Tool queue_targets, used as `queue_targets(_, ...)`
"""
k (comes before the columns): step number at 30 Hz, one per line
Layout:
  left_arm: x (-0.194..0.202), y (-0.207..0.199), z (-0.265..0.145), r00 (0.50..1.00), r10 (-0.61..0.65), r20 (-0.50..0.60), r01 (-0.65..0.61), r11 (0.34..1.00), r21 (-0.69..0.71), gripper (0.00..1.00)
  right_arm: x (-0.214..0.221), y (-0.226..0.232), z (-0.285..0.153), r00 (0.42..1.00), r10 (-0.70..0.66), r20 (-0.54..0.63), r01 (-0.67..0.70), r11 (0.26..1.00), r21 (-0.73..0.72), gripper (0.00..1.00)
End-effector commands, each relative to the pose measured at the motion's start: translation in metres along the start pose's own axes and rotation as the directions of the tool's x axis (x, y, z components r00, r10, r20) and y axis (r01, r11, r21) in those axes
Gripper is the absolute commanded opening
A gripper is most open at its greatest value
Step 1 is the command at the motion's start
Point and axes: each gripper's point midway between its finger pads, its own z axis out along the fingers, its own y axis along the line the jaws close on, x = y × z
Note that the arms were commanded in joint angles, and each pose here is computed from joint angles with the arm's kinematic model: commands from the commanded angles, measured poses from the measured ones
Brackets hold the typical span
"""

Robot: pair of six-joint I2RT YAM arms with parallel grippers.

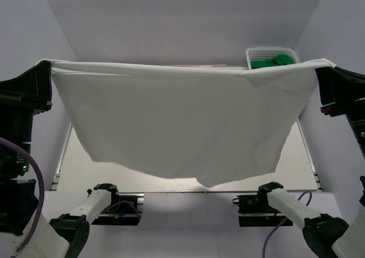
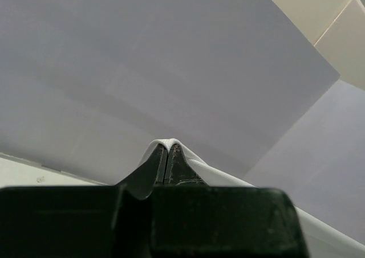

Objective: Fold and stack the t-shirts
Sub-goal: Flatten out the tshirt

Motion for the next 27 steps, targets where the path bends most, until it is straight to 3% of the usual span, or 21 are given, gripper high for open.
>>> queue_targets(1, 0.042, 0.029, 0.038, 0.992, 0.03, -0.12, -0.042, 0.995, -0.094, 0.0, 0.01, -0.022, 0.03, 1.0, -0.022, 0.005, 0.022, 0.995, 0.092, 0.0)
queue_targets(6, 0.112, 0.069, 0.079, 0.956, 0.002, -0.293, -0.061, 0.979, -0.195, 0.0, 0.083, -0.049, 0.082, 0.989, 0.004, -0.146, 0.022, 0.985, 0.171, 0.0)
queue_targets(12, 0.232, 0.163, 0.117, 0.864, -0.084, -0.497, -0.146, 0.902, -0.406, 0.0, 0.199, -0.079, 0.139, 0.938, 0.058, -0.342, 0.028, 0.97, 0.241, 0.0)
queue_targets(13, 0.265, 0.187, 0.113, 0.828, -0.115, -0.549, -0.176, 0.877, -0.448, 0.0, 0.255, -0.088, 0.147, 0.892, 0.086, -0.443, 0.035, 0.966, 0.257, 0.0)
queue_targets(15, 0.31, 0.219, 0.113, 0.78, -0.155, -0.607, -0.216, 0.843, -0.493, 0.0, 0.286, -0.089, 0.159, 0.874, 0.106, -0.474, 0.016, 0.969, 0.247, 0.0)
queue_targets(17, 0.359, 0.262, 0.118, 0.725, -0.201, -0.659, -0.281, 0.787, -0.549, 0.0, 0.357, -0.105, 0.169, 0.807, 0.154, -0.57, 0.016, 0.96, 0.281, 0.0)
queue_targets(19, 0.395, 0.289, 0.123, 0.696, -0.219, -0.684, -0.318, 0.76, -0.566, 0.0, 0.41, -0.115, 0.177, 0.756, 0.18, -0.629, 0.014, 0.957, 0.291, 0.0)
queue_targets(20, 0.428, 0.32, 0.122, 0.655, -0.252, -0.713, -0.361, 0.723, -0.588, 0.0, 0.425, -0.121, 0.18, 0.742, 0.193, -0.642, 0.015, 0.953, 0.303, 0.0)
queue_targets(21, 0.439, 0.328, 0.129, 0.645, -0.259, -0.719, -0.37, 0.717, -0.591, 0.0, 0.479, -0.131, 0.183, 0.678, 0.226, -0.7, 0.011, 0.948, 0.318, 0.0)
queue_targets(23, 0.466, 0.346, 0.137, 0.61, -0.292, -0.737, -0.381, 0.707, -0.596, 0.0, 0.498, -0.141, 0.196, 0.663, 0.246, -0.707, -0.005, 0.946, 0.324, 0.0)
queue_targets(24, 0.49, 0.362, 0.143, 0.582, -0.313, -0.751, -0.398, 0.696, -0.598, 0.0, 0.553, -0.149, 0.189, 0.583, 0.276, -0.764, 0.001, 0.94, 0.34, 0.0)
queue_targets(25, 0.503, 0.367, 0.149, 0.568, -0.313, -0.761, -0.392, 0.71, -0.584, 0.0, 0.55, -0.149, 0.204, 0.602, 0.266, -0.753, -0.013, 0.946, 0.323, 0.0)
queue_targets(26, 0.515, 0.372, 0.151, 0.557, -0.322, -0.766, -0.39, 0.713, -0.583, 0.0, 0.561, -0.149, 0.206, 0.585, 0.267, -0.766, -0.029, 0.951, 0.309, 0.0)
queue_targets(27, 0.52, 0.376, 0.163, 0.564, -0.304, -0.768, -0.387, 0.724, -0.571, 0.0, 0.607, -0.153, 0.194, 0.512, 0.288, -0.809, -0.025, 0.947, 0.321, 0.0)
